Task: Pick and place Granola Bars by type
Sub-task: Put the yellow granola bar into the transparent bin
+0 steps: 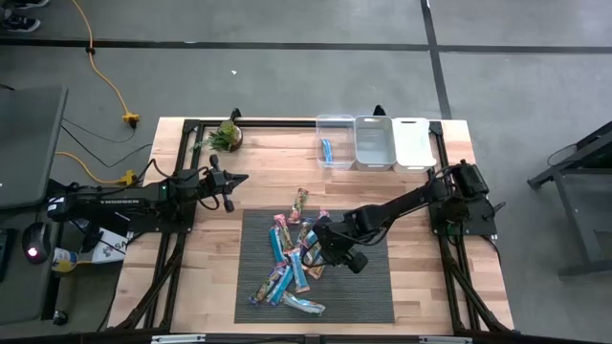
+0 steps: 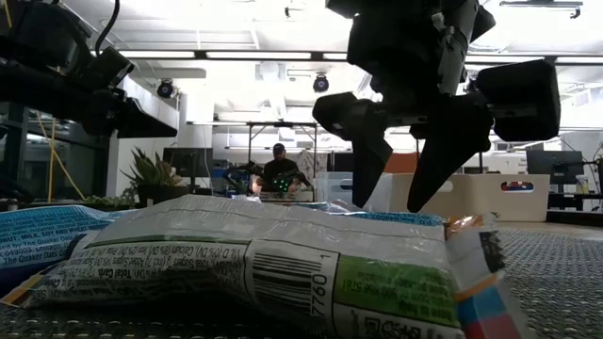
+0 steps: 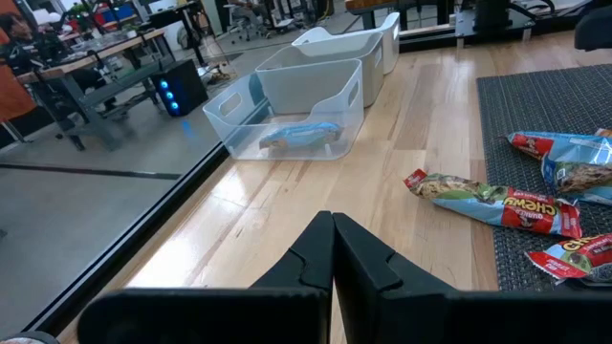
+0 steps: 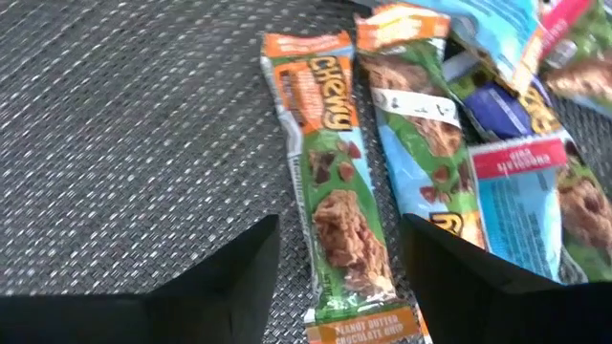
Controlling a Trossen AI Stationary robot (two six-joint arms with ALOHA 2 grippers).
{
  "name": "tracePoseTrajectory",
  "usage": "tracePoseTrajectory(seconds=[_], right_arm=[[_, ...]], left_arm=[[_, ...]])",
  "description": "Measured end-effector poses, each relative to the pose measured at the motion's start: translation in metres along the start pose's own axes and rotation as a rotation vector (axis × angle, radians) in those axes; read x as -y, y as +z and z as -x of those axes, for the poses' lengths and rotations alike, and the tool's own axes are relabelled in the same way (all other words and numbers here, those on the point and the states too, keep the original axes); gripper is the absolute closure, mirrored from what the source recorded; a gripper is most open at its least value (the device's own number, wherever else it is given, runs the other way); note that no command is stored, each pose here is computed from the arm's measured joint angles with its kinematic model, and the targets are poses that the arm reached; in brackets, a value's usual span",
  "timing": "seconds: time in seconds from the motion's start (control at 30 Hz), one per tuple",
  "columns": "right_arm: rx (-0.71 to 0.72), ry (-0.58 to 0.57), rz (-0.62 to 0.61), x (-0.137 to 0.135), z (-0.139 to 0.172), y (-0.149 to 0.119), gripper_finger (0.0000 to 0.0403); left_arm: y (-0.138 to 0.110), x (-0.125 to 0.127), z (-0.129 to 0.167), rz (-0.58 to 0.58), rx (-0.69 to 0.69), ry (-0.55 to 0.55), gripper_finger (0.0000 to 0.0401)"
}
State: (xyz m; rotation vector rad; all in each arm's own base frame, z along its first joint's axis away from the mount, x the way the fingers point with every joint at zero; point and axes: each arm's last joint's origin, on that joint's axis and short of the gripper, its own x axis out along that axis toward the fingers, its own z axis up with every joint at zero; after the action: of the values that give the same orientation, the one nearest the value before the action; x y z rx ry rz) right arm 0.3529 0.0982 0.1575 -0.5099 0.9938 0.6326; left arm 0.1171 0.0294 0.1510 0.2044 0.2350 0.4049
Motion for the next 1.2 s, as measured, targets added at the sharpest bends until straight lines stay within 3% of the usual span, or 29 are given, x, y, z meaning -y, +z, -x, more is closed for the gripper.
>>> tracePoseTrajectory(seconds=[0.77, 1.2], right_arm=[[-0.048, -0.014, 0.051, 0.001, -0.024, -0.007, 0.0213], [-0.066, -0.060, -0.014, 0.004, -0.024, -0.008, 0.0294]], left_arm=[[0.000, 0.000, 0.000, 0.000, 0.000, -0.001, 0.0400], [0.000, 0.000, 0.000, 0.000, 0.000, -0.001, 0.0400]])
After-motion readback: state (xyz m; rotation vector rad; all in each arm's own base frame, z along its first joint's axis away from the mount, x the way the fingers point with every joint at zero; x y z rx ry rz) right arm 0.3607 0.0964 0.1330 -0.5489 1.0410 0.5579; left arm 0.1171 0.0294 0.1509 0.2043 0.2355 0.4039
